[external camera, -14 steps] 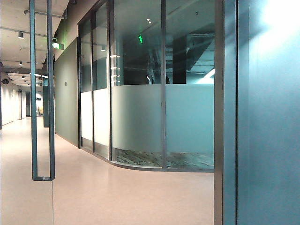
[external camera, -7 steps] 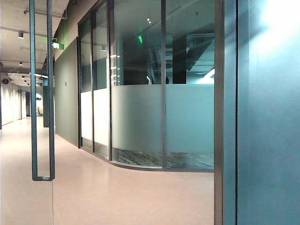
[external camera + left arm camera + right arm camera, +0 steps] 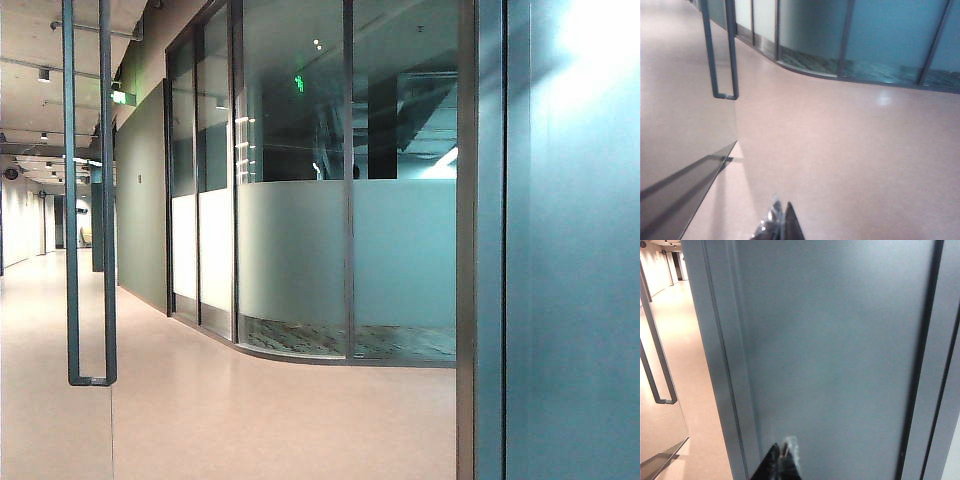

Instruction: Raise the arm to find the leftmost switch on the wall and turn off the lights.

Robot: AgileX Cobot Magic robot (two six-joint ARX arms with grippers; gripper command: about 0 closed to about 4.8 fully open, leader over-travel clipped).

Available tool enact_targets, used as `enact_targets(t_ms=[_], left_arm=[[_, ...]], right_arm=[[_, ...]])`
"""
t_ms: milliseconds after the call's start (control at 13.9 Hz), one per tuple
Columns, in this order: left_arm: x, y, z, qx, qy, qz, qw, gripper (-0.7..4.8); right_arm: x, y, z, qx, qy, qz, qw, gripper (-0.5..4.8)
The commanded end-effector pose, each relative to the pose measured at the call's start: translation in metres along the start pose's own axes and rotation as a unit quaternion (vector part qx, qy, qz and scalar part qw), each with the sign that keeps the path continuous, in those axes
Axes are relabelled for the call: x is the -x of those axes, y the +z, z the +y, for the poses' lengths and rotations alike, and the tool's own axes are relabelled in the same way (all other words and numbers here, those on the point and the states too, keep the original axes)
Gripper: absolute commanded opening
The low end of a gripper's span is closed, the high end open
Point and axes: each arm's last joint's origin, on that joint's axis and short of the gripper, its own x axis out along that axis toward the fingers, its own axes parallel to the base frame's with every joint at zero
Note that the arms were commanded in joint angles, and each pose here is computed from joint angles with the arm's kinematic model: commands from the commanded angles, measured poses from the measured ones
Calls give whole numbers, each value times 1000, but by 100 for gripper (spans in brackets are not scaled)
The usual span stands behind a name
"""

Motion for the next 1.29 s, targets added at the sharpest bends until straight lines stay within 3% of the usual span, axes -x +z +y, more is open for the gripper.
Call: enact_targets(t_ms=[72, 1295], left_arm=[[-1, -3, -1, -1, 1, -4, 1000, -5], [-4, -12, -2, -1, -13, -6, 1000, -5]], right_arm=[[0, 2, 0, 2, 1, -8, 1000, -1], [0, 2, 0, 2, 1, -8, 1000, -1]])
